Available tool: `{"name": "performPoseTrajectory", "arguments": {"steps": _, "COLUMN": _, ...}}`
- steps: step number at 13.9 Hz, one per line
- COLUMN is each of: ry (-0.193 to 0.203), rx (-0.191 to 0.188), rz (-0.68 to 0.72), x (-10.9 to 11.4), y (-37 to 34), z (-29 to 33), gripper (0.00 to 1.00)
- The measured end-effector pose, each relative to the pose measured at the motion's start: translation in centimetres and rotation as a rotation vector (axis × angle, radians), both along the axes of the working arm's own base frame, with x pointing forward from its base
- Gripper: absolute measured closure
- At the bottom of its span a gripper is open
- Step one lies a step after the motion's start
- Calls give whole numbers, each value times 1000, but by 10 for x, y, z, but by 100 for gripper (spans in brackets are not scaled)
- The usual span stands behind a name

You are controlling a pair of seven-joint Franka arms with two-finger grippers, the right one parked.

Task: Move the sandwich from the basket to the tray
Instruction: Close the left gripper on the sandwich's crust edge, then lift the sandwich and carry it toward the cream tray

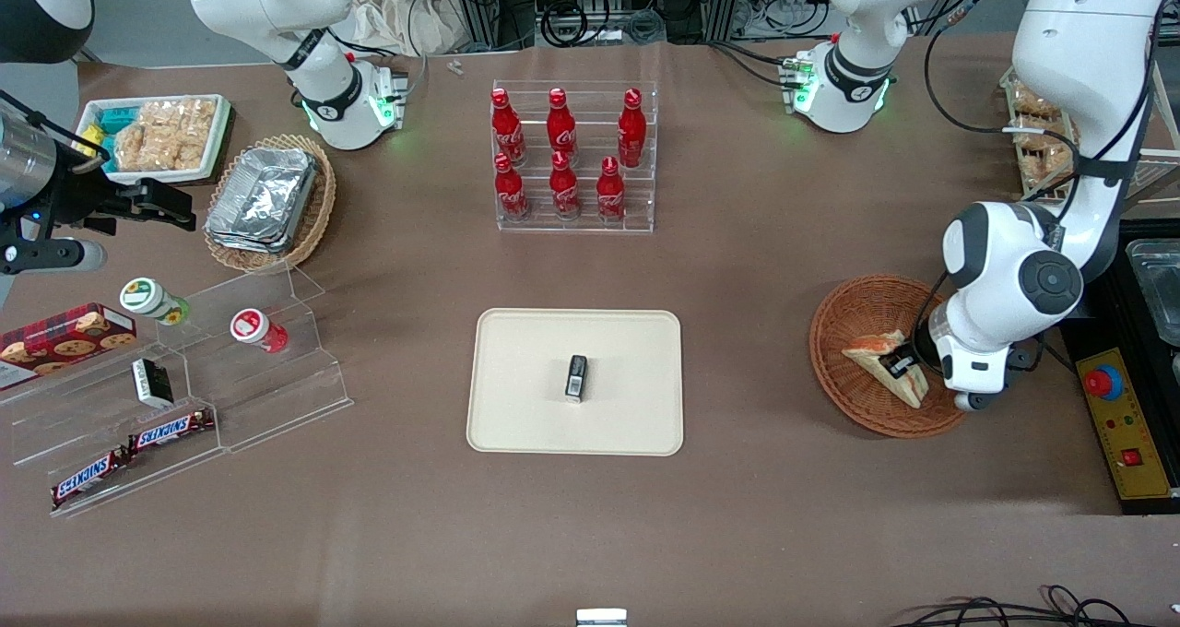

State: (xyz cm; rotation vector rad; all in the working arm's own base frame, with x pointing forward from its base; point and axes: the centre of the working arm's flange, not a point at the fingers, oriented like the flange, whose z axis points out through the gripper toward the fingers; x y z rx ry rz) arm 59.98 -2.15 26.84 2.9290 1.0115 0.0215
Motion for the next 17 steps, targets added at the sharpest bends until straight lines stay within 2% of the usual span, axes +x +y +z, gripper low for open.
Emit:
{"name": "performPoseTrajectory", "arguments": {"steps": 1, "ry": -13, "rx": 5, "rz": -3, "x": 1, "y": -1, "z": 11, "gripper": 81}}
{"name": "performPoseTrajectory", "arguments": {"steps": 3, "ry": -38, "rx": 27, "rz": -8, "x": 3, "y": -2, "z": 50, "gripper": 82}}
{"name": "performPoseTrajectory", "arguments": {"steps": 5, "ry": -50, "rx": 55, "rz": -19, "x": 2, "y": -9, "z": 104, "gripper": 85}}
{"name": "performPoseTrajectory", "arguments": {"steps": 7, "ry": -53, "rx": 67, "rz": -53, "x": 4, "y": -33, "z": 154, "gripper": 85}}
{"name": "performPoseTrajectory", "arguments": {"steps": 11, "ry": -38, "rx": 63, "rz": -156, "x": 12, "y": -72, "z": 219, "gripper": 85}}
{"name": "performPoseTrajectory", "arguments": {"steps": 14, "ry": -10, "rx": 55, "rz": -393, "x": 8, "y": -98, "z": 240, "gripper": 85}}
{"name": "performPoseTrajectory", "arguments": {"steps": 17, "ry": -16, "rx": 13, "rz": -567, "x": 10, "y": -140, "z": 233, "gripper": 85}}
